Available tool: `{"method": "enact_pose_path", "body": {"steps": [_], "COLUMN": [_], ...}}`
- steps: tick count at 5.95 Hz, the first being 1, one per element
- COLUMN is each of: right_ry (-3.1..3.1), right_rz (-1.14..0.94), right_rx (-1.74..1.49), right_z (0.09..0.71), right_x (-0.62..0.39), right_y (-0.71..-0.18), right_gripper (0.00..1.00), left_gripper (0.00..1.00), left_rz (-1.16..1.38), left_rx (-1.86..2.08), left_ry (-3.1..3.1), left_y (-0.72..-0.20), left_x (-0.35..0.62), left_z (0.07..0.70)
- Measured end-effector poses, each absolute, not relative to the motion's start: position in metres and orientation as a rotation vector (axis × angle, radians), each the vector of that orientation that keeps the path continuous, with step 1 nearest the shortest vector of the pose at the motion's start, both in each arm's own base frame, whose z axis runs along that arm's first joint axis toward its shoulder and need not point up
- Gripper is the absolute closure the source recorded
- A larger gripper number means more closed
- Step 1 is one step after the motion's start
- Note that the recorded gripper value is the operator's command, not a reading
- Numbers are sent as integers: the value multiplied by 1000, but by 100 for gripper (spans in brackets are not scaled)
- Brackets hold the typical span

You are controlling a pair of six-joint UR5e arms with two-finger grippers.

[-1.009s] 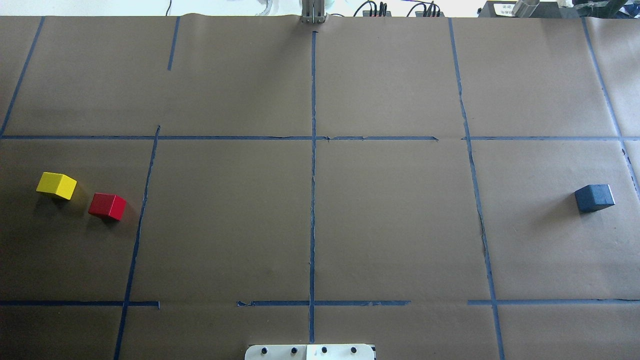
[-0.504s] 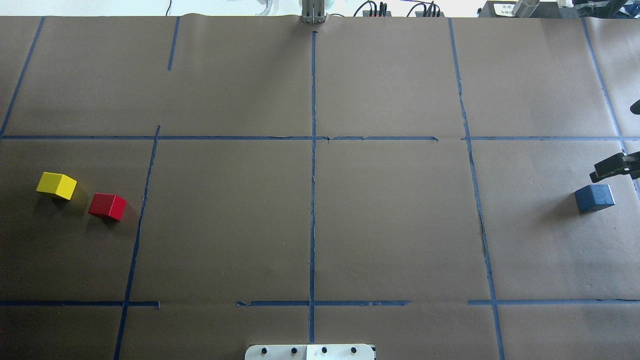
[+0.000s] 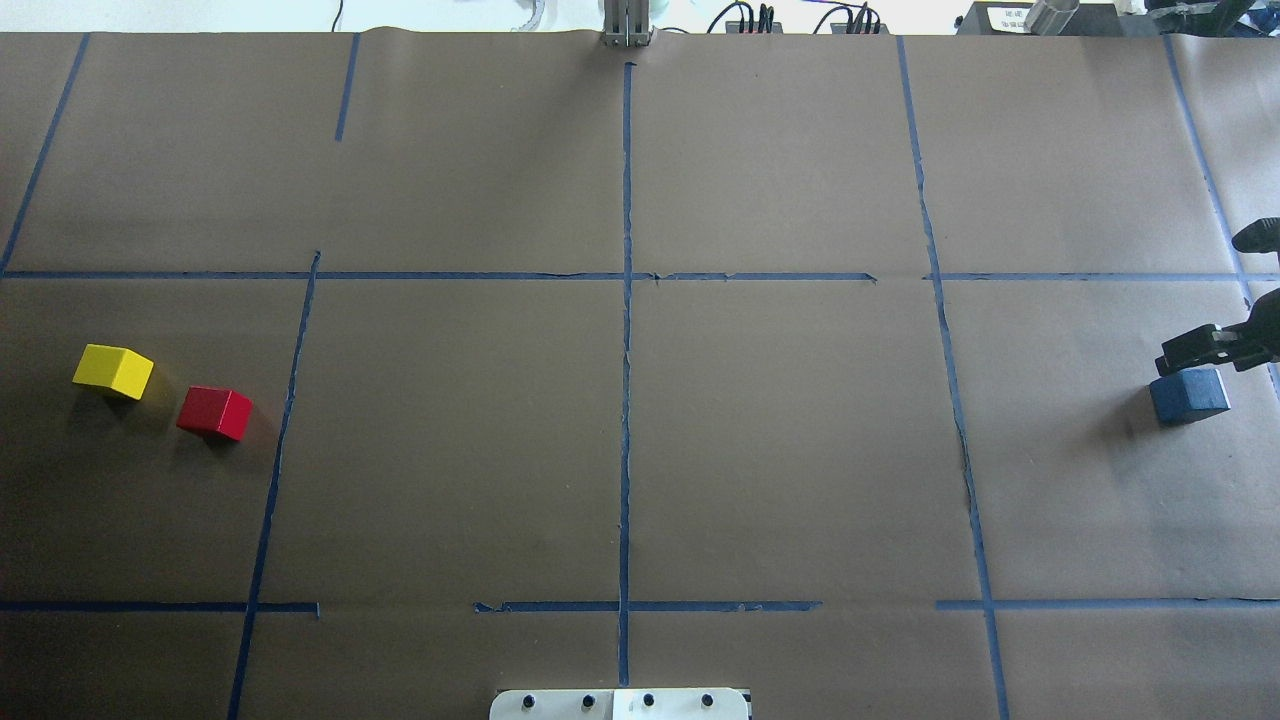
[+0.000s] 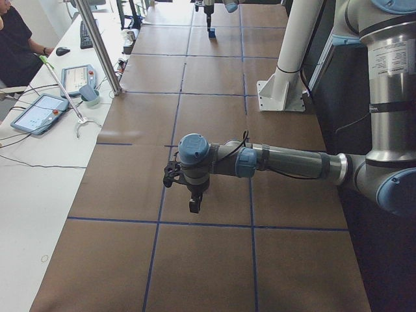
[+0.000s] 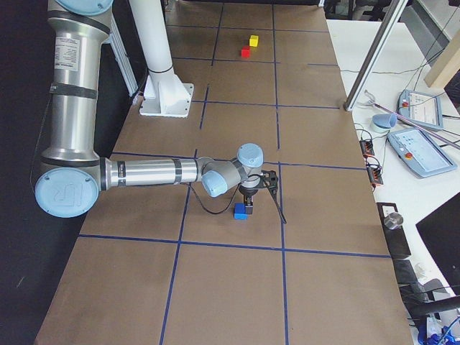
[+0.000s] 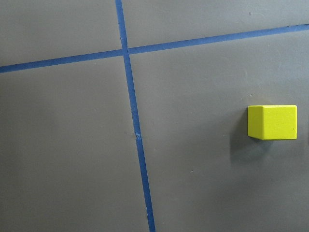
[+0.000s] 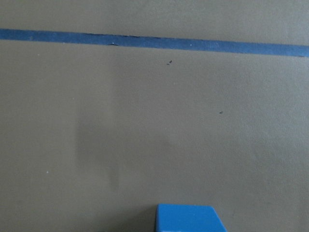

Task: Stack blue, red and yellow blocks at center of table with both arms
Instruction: 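Lower the right gripper onto the blue cube and grasp it, then carry the blue cube to the table center and set it down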

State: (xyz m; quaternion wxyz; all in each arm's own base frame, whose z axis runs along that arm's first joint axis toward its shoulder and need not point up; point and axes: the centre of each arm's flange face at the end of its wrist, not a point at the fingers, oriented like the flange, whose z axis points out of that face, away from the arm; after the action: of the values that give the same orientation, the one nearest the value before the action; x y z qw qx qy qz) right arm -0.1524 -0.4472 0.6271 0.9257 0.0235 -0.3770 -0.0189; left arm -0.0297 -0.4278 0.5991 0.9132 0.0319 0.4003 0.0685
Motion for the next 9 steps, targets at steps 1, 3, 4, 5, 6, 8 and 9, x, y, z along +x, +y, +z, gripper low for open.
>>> {"method": "enact_pose_path", "body": {"steps": [1, 3, 4, 5, 6, 8, 9], "right_ry": [-767, -754, -747, -749, -776, -931, -995], "right_rz": [-42, -50, -52, -57, -62, -5, 51], "right_rx": [35, 7, -7, -10, 4, -7, -43], "right_z": [635, 648, 654, 654, 629, 478, 384], "right_x": [-156, -162, -164, -167, -181, -298, -381], "right_y": [-445, -439, -436, -437, -445, -475, -477], "right_gripper": [2, 91, 100, 100, 100, 100, 100], "left_gripper": [0, 0, 0, 0, 0, 0, 0], "left_rz": [142, 144, 144, 145, 146, 165, 173], "left_rx": [70, 77, 78, 80, 83, 120, 136], "left_ry": [825, 825, 825, 826, 826, 825, 825], "left_y": [-428, -428, -428, -429, -429, -429, -428], "left_x": [-30, -30, -30, -30, -30, -30, -30], "left_z": [598, 595, 594, 594, 593, 593, 594]}}
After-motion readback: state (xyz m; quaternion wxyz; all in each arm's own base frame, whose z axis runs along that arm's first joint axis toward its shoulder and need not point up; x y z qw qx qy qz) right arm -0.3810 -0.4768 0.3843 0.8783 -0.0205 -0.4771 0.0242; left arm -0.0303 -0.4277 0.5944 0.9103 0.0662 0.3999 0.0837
